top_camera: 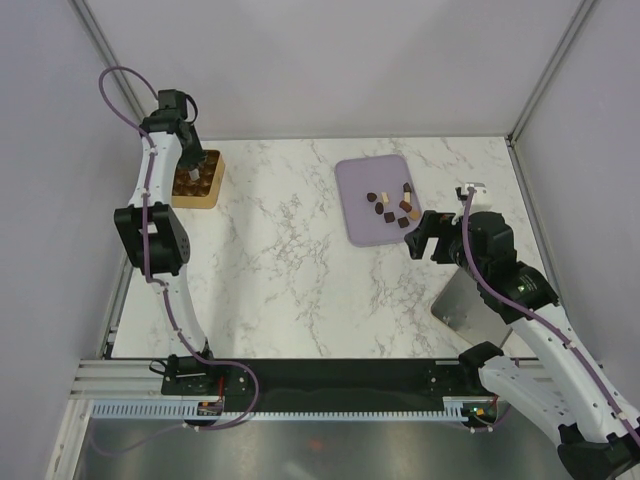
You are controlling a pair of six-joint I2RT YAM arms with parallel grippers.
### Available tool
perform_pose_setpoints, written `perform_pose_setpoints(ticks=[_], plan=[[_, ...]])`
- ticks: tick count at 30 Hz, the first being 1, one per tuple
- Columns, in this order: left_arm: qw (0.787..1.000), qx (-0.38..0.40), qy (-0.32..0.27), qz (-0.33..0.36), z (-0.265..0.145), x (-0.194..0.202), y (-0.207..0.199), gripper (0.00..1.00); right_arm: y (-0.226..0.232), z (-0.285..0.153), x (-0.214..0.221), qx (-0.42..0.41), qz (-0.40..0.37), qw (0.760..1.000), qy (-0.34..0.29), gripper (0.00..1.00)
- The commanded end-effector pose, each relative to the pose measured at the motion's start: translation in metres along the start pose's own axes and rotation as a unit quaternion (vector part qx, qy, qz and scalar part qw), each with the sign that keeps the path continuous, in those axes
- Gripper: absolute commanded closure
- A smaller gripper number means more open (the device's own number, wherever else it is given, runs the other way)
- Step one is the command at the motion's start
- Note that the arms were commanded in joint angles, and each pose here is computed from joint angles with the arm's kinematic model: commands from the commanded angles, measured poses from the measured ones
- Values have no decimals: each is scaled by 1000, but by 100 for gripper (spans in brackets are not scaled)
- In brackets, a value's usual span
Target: Pack the chocolate
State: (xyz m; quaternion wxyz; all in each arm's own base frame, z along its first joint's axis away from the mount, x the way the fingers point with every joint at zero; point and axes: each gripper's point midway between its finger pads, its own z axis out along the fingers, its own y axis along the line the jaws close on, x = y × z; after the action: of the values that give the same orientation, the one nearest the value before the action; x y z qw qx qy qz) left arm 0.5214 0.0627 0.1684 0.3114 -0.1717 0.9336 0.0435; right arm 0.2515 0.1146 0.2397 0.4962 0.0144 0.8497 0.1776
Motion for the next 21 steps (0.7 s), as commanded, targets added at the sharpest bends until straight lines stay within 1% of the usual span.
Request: perform_pose_setpoints(ticks=[1, 5, 9, 13, 17, 21], plan=[[999, -16, -29, 14, 3, -18, 6, 64, 2, 2, -11, -1, -4, 1000, -23, 3], [999, -12, -27, 24, 10, -18, 4, 59, 1, 3, -11, 2, -4, 1000, -23, 3], [999, -8, -30, 27, 6, -19, 4, 52, 1, 3, -12, 2, -3, 1000, -24, 3], [999, -12, -43, 26, -11, -23, 3, 50, 2, 4, -10, 0, -1, 1000, -21, 3], [997, -1, -63, 34, -40, -26, -8, 50, 3, 2, -8, -3, 2, 1000, -16, 3], [997, 9, -55, 50, -57, -9, -19, 50, 4, -5, -12, -5, 4, 1000, -21, 3]])
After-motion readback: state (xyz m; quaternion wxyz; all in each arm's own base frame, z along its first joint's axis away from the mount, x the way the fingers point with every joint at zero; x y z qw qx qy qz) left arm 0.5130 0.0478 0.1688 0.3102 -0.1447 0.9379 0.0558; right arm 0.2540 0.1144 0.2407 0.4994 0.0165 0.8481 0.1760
